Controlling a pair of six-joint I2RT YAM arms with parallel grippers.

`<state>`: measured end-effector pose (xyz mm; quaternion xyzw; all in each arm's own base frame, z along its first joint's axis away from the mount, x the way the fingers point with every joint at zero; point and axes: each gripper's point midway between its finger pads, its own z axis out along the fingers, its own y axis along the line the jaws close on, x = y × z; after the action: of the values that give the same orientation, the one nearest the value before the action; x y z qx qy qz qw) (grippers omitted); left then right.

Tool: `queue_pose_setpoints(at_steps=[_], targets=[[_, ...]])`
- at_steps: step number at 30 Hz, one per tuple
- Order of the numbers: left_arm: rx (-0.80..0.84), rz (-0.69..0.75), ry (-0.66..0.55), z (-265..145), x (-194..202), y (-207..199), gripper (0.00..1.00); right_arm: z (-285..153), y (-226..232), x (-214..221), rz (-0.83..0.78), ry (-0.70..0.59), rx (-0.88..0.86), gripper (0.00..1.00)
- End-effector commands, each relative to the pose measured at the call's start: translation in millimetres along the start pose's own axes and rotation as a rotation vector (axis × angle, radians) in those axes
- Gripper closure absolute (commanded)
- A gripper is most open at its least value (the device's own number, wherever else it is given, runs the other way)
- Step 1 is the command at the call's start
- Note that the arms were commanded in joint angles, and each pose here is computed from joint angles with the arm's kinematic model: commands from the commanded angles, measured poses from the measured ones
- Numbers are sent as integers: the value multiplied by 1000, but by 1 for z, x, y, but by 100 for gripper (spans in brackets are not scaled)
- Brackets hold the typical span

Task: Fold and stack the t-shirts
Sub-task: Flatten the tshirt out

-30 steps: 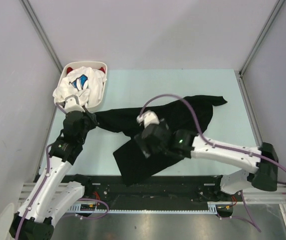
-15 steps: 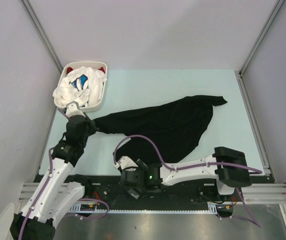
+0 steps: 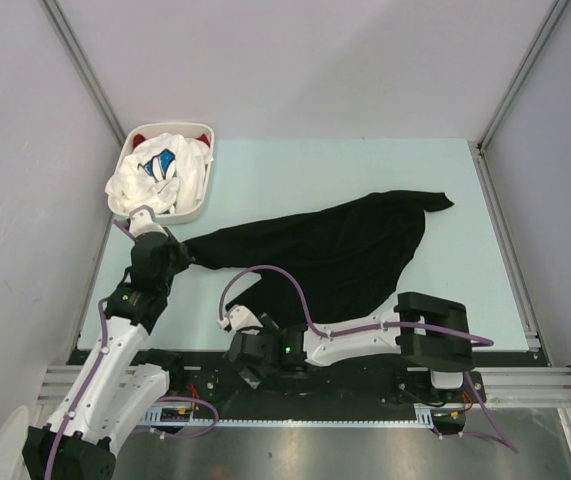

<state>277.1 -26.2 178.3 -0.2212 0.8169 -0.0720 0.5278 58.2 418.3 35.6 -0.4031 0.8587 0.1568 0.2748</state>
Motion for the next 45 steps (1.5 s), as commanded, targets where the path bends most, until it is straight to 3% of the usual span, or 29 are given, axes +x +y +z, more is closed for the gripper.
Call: queue_pose_setpoints(at_steps=[1,6,9,11,12,14,15,17,22,25,30,34,39,41,42,45], targets=[[20,-25,-32,3,-8,-4,100,14,-2,-12,13,-35,-2,13],[29,-24,-36,2,-9,-5,100,23,-17,-12,21,-33,49,16],[30,-19,-39,1,-11,-6,100,26,-23,-11,27,-29,67,28],[29,-19,-39,1,-11,-5,100,27,-27,-11,25,-32,90,46],[30,-18,-39,1,-11,-6,100,27,-27,-10,25,-34,98,61],[30,-19,-40,1,-11,-5,100,25,-30,-10,19,-38,118,73],[28,-19,-38,1,-11,-5,100,23,-31,-11,22,-45,126,87],[31,-19,-40,1,-12,-6,100,16,-35,-16,19,-63,148,100],[70,-29,-49,-9,-22,-15,100,-23,-46,-42,4,-154,209,100],[149,-35,-66,-25,-38,-31,100,-80,-63,-83,22,-280,247,100],[316,1,-131,-63,-75,-64,99,-228,-136,-157,140,-585,404,100],[515,20,-284,-121,-130,-99,100,-330,-186,-192,179,-778,484,100],[745,32,-418,-189,-180,-137,100,-452,-215,-228,250,-992,568,100],[812,35,-491,-221,-206,-148,100,-482,-210,-233,174,-1021,585,100],[854,40,-504,-235,-212,-154,100,-510,-215,-238,265,-1093,576,100],[954,46,-614,-283,-245,-166,100,-558,-203,-241,232,-1172,537,100]])
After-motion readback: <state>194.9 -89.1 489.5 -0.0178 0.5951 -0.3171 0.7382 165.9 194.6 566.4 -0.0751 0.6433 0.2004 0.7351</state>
